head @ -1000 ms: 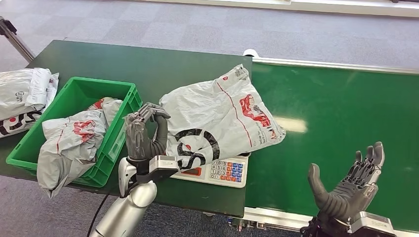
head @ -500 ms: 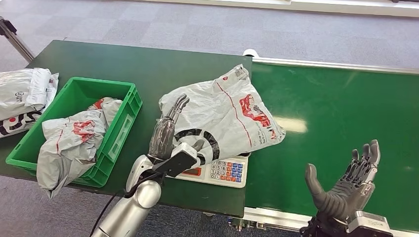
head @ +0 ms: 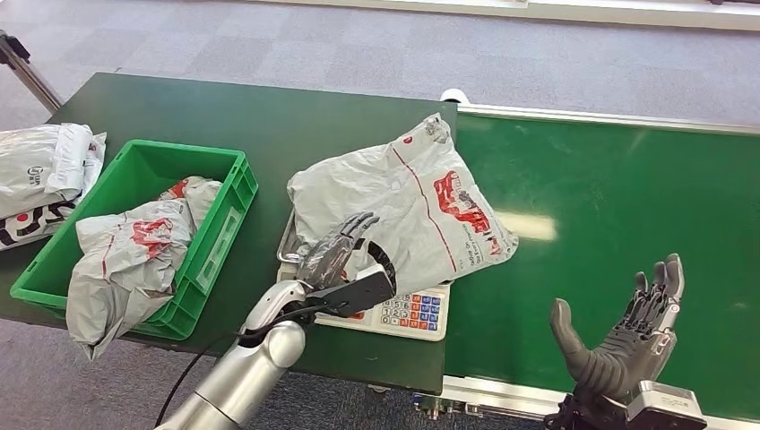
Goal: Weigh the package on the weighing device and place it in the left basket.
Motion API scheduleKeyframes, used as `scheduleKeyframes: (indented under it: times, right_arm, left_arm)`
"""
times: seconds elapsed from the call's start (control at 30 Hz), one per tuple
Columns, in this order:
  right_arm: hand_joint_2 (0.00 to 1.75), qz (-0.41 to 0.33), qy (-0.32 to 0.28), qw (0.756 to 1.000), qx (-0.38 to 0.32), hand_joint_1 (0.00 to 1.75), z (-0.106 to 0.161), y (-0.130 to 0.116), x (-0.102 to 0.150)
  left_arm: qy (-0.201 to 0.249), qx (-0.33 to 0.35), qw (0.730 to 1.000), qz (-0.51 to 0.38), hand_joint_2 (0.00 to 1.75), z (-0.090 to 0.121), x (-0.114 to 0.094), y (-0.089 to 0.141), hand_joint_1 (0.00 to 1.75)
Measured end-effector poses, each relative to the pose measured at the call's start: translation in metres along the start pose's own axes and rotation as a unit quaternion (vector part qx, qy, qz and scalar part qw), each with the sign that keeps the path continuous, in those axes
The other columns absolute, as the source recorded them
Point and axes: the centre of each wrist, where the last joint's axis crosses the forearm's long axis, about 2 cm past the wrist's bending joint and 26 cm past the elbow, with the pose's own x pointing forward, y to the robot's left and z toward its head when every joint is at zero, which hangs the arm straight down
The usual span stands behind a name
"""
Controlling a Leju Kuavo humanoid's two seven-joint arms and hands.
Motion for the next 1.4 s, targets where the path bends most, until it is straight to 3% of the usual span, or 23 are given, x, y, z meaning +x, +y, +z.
scheduleKeyframes:
  times: [0.33,0.37,0.47,0.5,0.67,0.83,1.23,1.4]
  right_arm:
    - [1.75,-0.002,0.003,1.000,-0.001,0.00,-0.003,0.001,-0.001]
    - [1.75,-0.002,0.003,1.000,-0.001,0.00,-0.003,0.001,-0.001]
    - [1.75,-0.002,0.004,1.000,-0.001,0.00,-0.003,0.001,-0.001]
    - [1.75,-0.002,0.004,1.000,-0.001,0.00,-0.003,0.001,-0.001]
    - [1.75,-0.002,0.004,1.000,-0.001,0.00,-0.003,0.001,-0.002]
    - [1.75,-0.002,0.005,1.000,-0.001,0.00,-0.003,0.001,-0.002]
    - [1.75,-0.004,0.000,1.000,-0.003,0.00,-0.003,0.001,-0.002]
    - [1.75,-0.007,-0.002,1.000,-0.005,0.00,-0.002,0.001,-0.002]
  left_arm:
    - [0.000,-0.049,0.999,0.004,1.75,-0.002,-0.002,-0.010,0.00]
    - [0.000,-0.050,0.999,0.003,1.75,-0.002,-0.002,-0.011,0.22]
    - [-0.001,-0.045,0.999,0.002,1.75,-0.002,-0.002,-0.013,1.31]
    - [-0.003,-0.039,0.999,0.003,1.75,-0.001,-0.002,-0.013,1.45]
    - [-0.015,-0.017,1.000,0.010,1.75,-0.001,-0.001,-0.011,1.45]
    - [-0.020,-0.011,1.000,0.011,1.75,-0.001,0.000,-0.010,1.75]
    - [-0.062,0.036,0.996,0.049,1.75,0.004,0.002,-0.005,1.75]
    - [-0.122,0.128,0.981,0.079,1.75,0.009,0.004,0.003,1.75]
